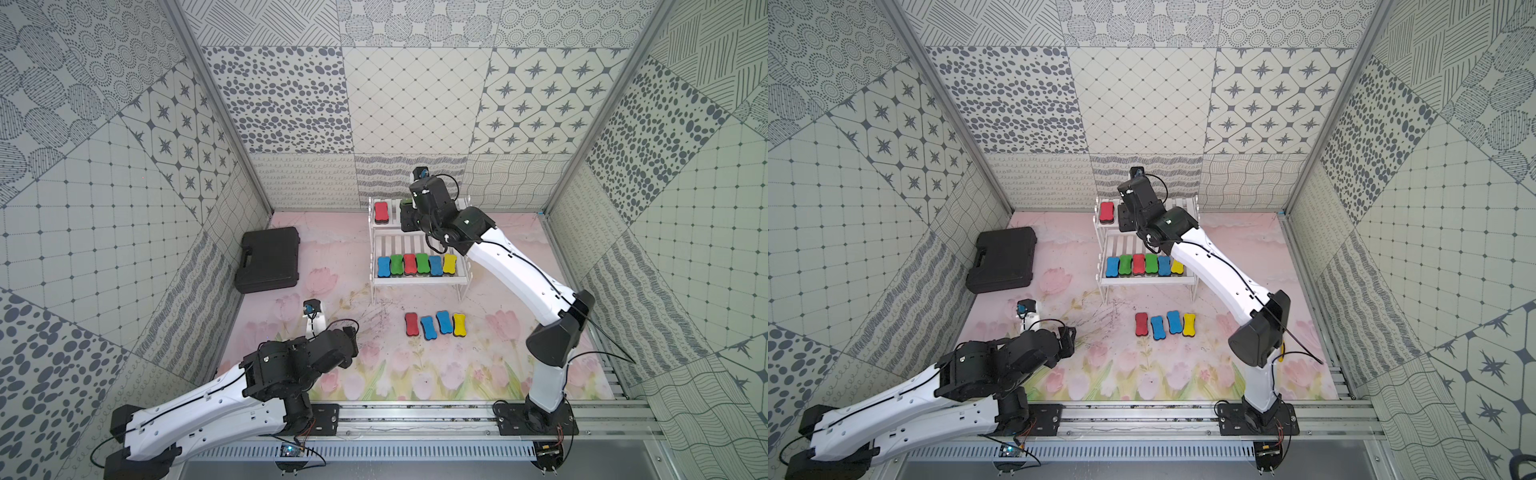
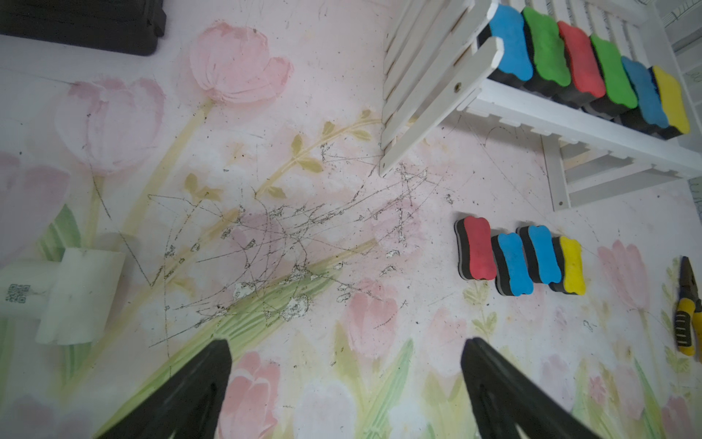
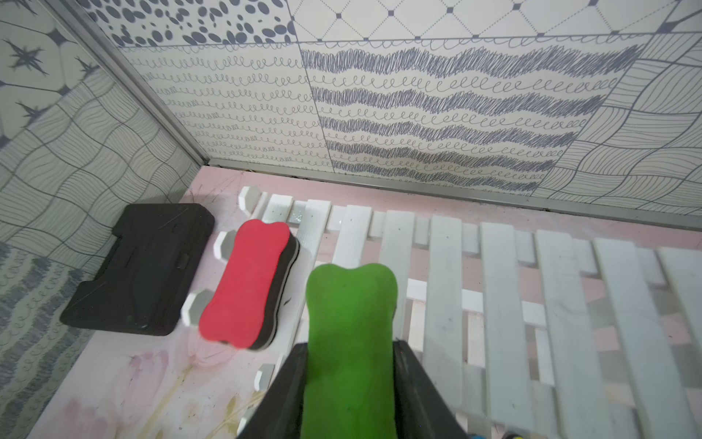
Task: Remove the whiteboard erasers from the shelf
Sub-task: Pick up the whiteboard eraser from the shelf, then place the whiteboard eraser at the center of the board.
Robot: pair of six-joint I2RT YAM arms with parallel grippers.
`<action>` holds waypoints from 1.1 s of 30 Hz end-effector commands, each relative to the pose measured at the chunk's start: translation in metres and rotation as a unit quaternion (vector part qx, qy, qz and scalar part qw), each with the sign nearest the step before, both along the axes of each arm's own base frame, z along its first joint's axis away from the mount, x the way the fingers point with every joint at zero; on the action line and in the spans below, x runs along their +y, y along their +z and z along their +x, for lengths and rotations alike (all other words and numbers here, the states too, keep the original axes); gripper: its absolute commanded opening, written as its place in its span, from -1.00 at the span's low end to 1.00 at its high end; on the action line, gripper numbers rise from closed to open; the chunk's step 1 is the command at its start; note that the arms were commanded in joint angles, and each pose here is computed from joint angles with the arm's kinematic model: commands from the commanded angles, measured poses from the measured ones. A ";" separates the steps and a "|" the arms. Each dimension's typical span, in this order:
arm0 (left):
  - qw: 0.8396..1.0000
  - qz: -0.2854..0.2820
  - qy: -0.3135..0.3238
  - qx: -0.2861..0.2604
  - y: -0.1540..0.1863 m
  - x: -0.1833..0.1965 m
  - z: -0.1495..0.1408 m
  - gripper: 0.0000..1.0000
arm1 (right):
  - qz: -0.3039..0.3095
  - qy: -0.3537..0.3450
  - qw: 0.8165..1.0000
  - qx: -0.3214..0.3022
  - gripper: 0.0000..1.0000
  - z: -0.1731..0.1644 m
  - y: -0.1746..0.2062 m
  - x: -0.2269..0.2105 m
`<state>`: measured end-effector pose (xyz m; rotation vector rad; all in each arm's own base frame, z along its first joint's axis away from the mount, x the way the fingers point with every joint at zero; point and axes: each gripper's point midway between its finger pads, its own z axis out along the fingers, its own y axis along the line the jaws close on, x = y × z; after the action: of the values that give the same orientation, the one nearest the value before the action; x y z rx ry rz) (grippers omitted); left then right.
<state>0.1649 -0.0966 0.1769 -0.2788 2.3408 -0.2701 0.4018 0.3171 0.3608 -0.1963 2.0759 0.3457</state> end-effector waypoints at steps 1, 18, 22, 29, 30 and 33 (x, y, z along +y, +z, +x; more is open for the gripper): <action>1.000 0.017 0.010 -0.017 0.008 0.010 0.003 0.99 | 0.080 0.003 0.996 -0.041 -0.27 -0.030 0.034 -0.012; 0.998 0.020 0.019 -0.052 0.040 0.022 0.006 0.99 | 0.143 0.011 0.989 0.040 -0.28 -0.166 -0.134 -0.016; 0.998 0.016 0.024 -0.059 0.046 0.025 0.006 0.99 | 0.147 0.026 0.988 0.044 -0.27 -0.176 -0.172 0.017; 0.997 0.015 0.028 -0.066 0.054 0.028 0.006 0.99 | 0.113 0.008 0.992 0.052 -0.27 -0.169 -0.224 0.054; 0.997 0.016 0.029 -0.066 0.055 0.029 0.006 0.99 | 0.107 0.000 0.993 0.052 -0.27 -0.167 -0.230 0.056; 0.997 0.016 0.030 -0.067 0.057 0.029 0.006 0.99 | 0.087 -0.019 0.994 0.057 -0.28 -0.163 -0.247 0.057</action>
<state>0.1699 -0.0795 0.2279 -0.3082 2.2224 -0.2847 0.2271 0.3623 0.0968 -0.1411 2.2179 0.4745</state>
